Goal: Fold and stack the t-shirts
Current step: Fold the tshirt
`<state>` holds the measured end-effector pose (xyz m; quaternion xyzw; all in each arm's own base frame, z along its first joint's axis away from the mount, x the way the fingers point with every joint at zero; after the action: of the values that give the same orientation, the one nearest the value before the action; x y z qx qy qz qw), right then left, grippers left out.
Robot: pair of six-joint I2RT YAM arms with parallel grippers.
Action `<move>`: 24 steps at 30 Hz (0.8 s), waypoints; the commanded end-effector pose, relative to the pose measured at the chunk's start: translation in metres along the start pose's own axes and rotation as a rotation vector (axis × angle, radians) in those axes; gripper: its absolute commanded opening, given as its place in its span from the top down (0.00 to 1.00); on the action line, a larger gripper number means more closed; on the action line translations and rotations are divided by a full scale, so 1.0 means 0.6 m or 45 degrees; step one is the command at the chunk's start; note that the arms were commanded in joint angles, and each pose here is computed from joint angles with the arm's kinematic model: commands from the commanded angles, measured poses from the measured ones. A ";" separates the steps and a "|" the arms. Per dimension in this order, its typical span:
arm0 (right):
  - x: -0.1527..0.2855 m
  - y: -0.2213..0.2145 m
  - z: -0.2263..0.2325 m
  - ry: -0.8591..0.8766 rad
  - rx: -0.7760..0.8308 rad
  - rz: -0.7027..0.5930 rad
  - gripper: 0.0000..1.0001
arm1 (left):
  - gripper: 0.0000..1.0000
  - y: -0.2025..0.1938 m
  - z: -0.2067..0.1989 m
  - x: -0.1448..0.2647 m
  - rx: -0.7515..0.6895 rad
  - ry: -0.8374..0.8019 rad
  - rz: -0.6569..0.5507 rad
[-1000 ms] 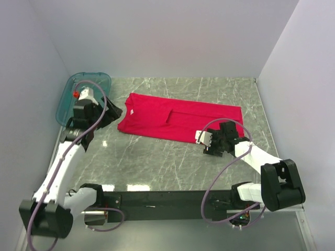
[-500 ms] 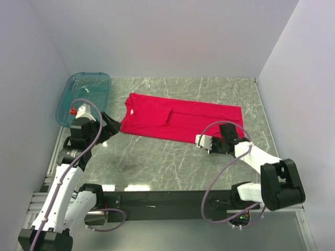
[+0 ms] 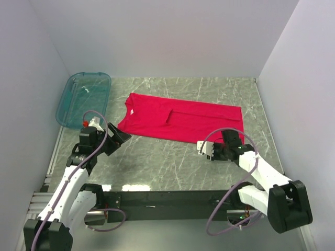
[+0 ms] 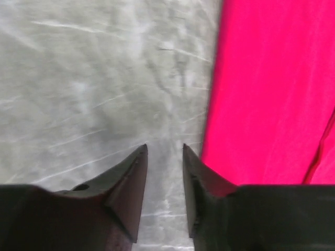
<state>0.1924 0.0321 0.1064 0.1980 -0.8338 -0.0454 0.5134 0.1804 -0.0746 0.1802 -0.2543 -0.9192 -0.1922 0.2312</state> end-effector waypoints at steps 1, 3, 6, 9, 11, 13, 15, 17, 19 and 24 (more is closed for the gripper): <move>-0.020 -0.009 -0.029 -0.118 -0.121 0.071 0.59 | 0.08 0.003 -0.022 0.007 0.007 -0.118 -0.007; -0.031 -0.017 -0.044 -0.149 -0.175 0.133 0.55 | 0.08 0.004 -0.023 0.010 -0.004 -0.115 -0.021; -0.052 -0.026 -0.057 -0.135 -0.216 0.183 0.54 | 0.08 0.004 -0.024 0.016 -0.016 -0.107 -0.035; -0.065 -0.028 -0.062 -0.132 -0.216 0.201 0.56 | 0.08 0.003 -0.022 0.019 -0.023 -0.096 -0.037; -0.071 -0.031 -0.063 -0.116 -0.217 0.230 0.65 | 0.08 0.002 -0.021 0.020 -0.023 -0.095 -0.038; -0.073 -0.030 -0.061 -0.089 -0.213 0.218 0.79 | 0.08 0.001 -0.019 0.021 -0.022 -0.094 -0.036; -0.070 -0.028 -0.050 -0.038 -0.182 0.196 0.97 | 0.08 0.001 -0.019 0.022 -0.025 -0.096 -0.036; -0.062 -0.019 -0.033 0.013 -0.153 0.131 1.00 | 0.08 -0.001 -0.017 0.023 -0.029 -0.096 -0.035; -0.049 -0.010 -0.023 0.046 -0.087 0.072 1.00 | 0.08 -0.002 -0.014 0.023 -0.026 -0.093 -0.033; -0.020 0.025 0.025 0.221 0.057 -0.103 1.00 | 0.08 -0.005 -0.009 0.019 -0.012 -0.100 -0.020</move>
<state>0.2136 0.0420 0.0962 0.1772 -0.8318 -0.0477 0.5239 0.1718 -0.0745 0.1886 -0.2526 -0.9259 -0.1904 0.2065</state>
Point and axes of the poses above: each gripper's point midway between its finger pads, its own x axis back along the fingers, its own z axis along the line the jaws close on, y = z × x, the point moved 9 cm from there along x, back along the fingers, and after that the axes turned 14 degrees about x, right-handed, at the moved point
